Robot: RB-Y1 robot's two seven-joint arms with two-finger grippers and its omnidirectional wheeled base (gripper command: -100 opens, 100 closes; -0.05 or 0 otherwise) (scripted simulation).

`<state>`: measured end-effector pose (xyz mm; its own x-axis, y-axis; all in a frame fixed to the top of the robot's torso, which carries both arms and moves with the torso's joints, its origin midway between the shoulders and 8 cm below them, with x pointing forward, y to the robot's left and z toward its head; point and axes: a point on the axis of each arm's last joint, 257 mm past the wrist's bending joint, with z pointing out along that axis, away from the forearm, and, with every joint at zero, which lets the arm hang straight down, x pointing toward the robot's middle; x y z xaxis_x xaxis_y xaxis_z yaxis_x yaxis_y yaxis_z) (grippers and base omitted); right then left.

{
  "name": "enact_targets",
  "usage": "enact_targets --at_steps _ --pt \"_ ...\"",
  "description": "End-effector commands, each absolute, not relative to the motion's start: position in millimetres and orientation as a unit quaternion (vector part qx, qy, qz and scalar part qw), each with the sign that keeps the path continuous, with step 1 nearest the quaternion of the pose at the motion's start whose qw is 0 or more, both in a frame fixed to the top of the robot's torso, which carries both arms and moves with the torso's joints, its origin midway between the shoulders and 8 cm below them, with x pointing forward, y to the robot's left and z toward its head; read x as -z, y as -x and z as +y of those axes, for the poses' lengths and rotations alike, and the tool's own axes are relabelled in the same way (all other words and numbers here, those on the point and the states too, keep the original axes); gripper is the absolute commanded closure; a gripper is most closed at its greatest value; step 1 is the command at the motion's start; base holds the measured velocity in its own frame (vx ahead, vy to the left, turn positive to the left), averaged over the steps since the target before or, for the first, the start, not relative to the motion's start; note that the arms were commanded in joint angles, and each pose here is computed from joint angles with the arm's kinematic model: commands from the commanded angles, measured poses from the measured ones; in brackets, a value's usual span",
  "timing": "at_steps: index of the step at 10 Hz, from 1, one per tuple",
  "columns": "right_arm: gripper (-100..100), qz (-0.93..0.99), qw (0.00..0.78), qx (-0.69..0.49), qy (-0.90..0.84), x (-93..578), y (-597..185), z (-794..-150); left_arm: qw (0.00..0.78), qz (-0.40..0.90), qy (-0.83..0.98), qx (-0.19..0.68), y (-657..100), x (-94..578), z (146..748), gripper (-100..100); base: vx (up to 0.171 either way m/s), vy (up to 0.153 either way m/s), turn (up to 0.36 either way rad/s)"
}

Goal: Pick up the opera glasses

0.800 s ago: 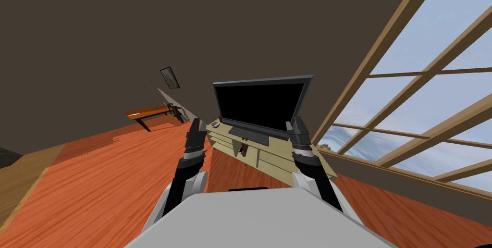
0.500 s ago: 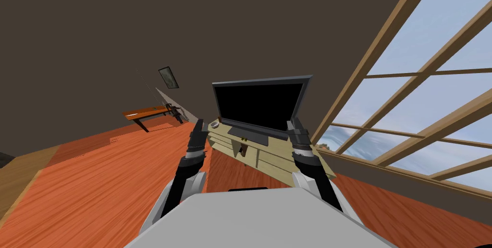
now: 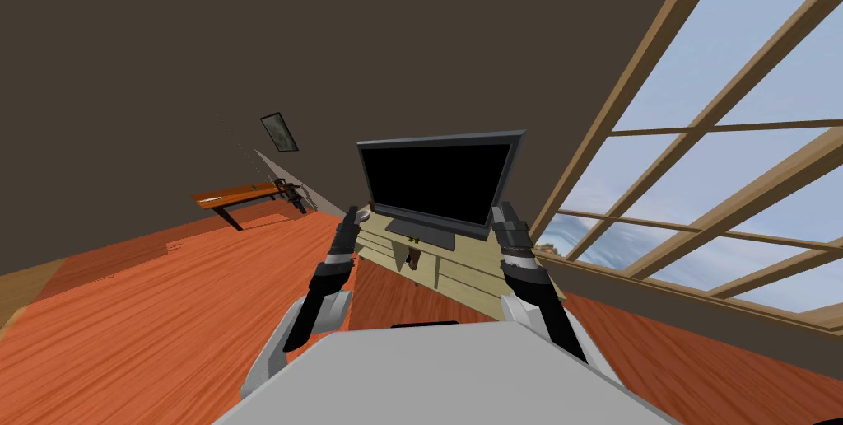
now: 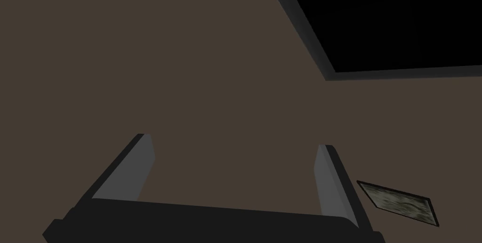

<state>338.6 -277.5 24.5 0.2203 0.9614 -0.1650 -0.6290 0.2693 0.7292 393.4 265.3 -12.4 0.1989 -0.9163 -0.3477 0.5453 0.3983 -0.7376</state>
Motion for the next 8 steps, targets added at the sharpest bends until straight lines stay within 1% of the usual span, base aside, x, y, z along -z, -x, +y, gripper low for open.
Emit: enact_targets --at_steps 1,4,5,7,8 --pt "0 0.310 0.734 -0.542 -0.268 -24.5 -338.6 -277.5 0.730 0.416 0.251 0.480 -409.2 32.0 274.0 -100 0.031 -0.063 -0.079" --pt "0 0.310 0.734 -0.542 -0.268 -24.6 -338.6 -277.5 0.715 0.454 0.284 0.449 -438.0 69.5 292.8 -100 0.025 -0.074 -0.079" --pt "0 0.310 0.734 -0.542 -0.268 -24.6 -338.6 -277.5 0.714 0.455 0.286 0.448 -438.5 70.7 293.2 -100 0.015 -0.042 -0.021" --pt "0 0.310 0.734 -0.542 -0.268 -24.5 -338.6 -277.5 0.700 0.481 0.314 0.424 -457.3 99.9 308.7 -100 0.031 -0.048 -0.065" --pt "0 0.310 0.734 -0.542 -0.268 -24.5 -338.6 -277.5 0.700 0.482 0.315 0.423 -457.6 101.1 309.0 -100 0.019 -0.051 -0.036"
